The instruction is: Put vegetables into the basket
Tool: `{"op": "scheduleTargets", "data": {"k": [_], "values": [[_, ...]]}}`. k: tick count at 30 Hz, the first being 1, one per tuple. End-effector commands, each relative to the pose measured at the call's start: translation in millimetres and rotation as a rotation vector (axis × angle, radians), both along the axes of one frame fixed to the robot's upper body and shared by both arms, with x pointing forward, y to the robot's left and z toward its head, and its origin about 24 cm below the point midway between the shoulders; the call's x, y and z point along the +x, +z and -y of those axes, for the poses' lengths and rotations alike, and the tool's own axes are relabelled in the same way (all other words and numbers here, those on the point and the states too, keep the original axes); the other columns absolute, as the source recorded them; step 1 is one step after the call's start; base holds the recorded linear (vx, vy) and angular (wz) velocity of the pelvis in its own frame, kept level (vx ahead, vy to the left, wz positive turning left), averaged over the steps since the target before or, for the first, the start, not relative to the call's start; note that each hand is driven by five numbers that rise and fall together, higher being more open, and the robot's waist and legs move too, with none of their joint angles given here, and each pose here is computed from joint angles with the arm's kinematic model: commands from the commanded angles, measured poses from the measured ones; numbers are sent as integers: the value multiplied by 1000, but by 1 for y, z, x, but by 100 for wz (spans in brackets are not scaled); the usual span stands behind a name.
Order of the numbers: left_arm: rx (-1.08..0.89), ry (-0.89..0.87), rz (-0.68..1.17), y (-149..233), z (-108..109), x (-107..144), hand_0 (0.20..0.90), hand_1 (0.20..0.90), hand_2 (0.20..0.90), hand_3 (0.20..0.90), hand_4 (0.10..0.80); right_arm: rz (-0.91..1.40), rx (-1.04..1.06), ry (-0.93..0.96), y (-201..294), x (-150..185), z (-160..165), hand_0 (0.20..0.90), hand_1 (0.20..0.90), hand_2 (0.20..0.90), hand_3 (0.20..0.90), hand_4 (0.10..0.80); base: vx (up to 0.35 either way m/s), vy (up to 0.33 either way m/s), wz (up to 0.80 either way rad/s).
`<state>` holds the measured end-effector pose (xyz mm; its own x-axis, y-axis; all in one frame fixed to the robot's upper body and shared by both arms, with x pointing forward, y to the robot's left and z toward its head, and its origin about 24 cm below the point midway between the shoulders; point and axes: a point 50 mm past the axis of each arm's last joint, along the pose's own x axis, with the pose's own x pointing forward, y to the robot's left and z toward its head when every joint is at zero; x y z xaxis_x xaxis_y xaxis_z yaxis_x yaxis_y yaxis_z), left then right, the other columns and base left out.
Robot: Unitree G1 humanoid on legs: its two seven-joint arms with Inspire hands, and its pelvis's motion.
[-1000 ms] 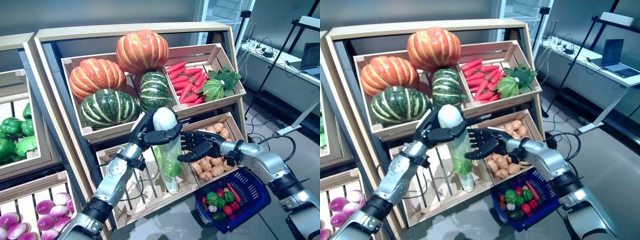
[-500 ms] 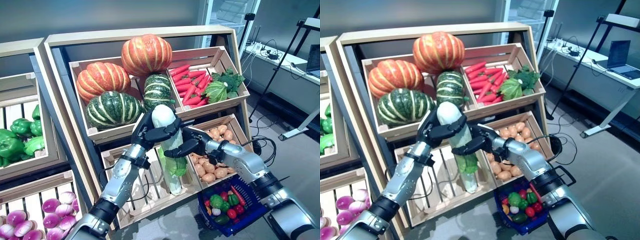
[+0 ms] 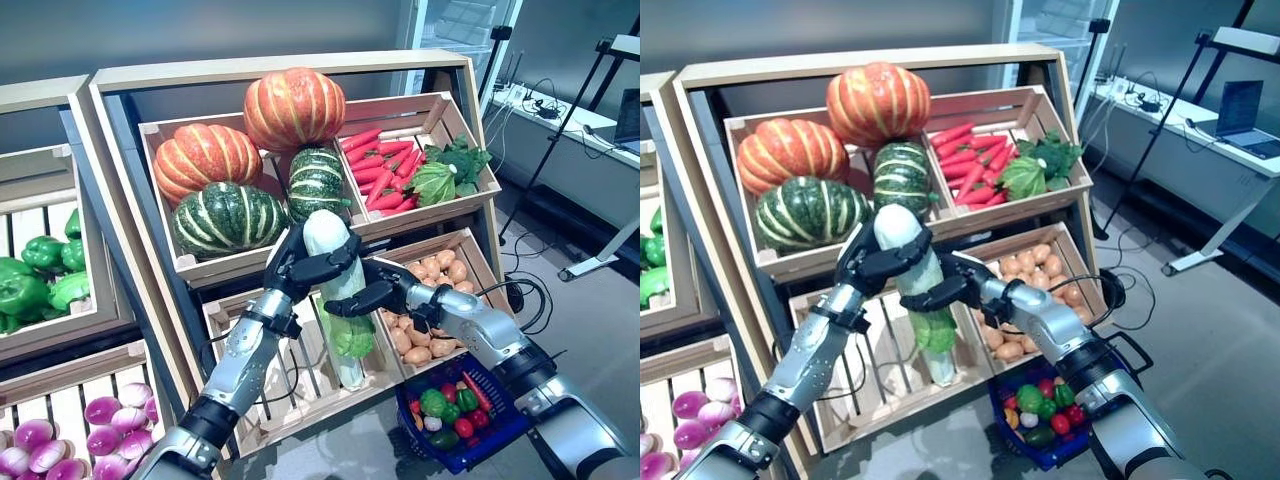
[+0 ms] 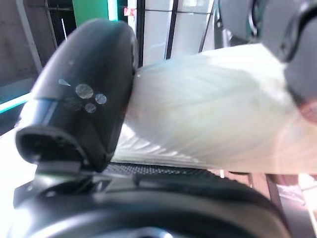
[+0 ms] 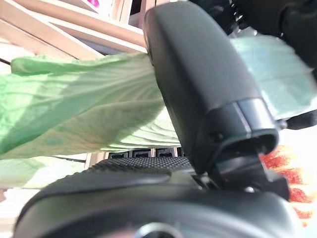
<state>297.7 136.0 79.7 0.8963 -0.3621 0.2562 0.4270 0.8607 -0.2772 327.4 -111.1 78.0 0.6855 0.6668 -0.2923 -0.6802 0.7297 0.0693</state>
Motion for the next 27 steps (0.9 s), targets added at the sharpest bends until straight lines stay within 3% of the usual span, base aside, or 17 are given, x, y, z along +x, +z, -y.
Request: {"op": "scheduleTargets", "data": {"k": [1, 6, 27], "values": [[-74, -220, 272, 62, 43, 5, 900, 900, 900, 900, 800, 291, 186, -102, 71, 27, -8, 300, 300, 300, 300, 400, 0, 0, 0], [14, -192, 195, 41, 18, 5, 900, 900, 900, 900, 800, 364, 156, -170, 82, 26, 21, 300, 300, 300, 300, 400, 0, 0, 0], [234, -4, 87, 21, -57, 12, 900, 900, 900, 900, 800, 460, -5, -518, 92, 13, 141, 300, 300, 300, 300, 400, 0, 0, 0]]}}
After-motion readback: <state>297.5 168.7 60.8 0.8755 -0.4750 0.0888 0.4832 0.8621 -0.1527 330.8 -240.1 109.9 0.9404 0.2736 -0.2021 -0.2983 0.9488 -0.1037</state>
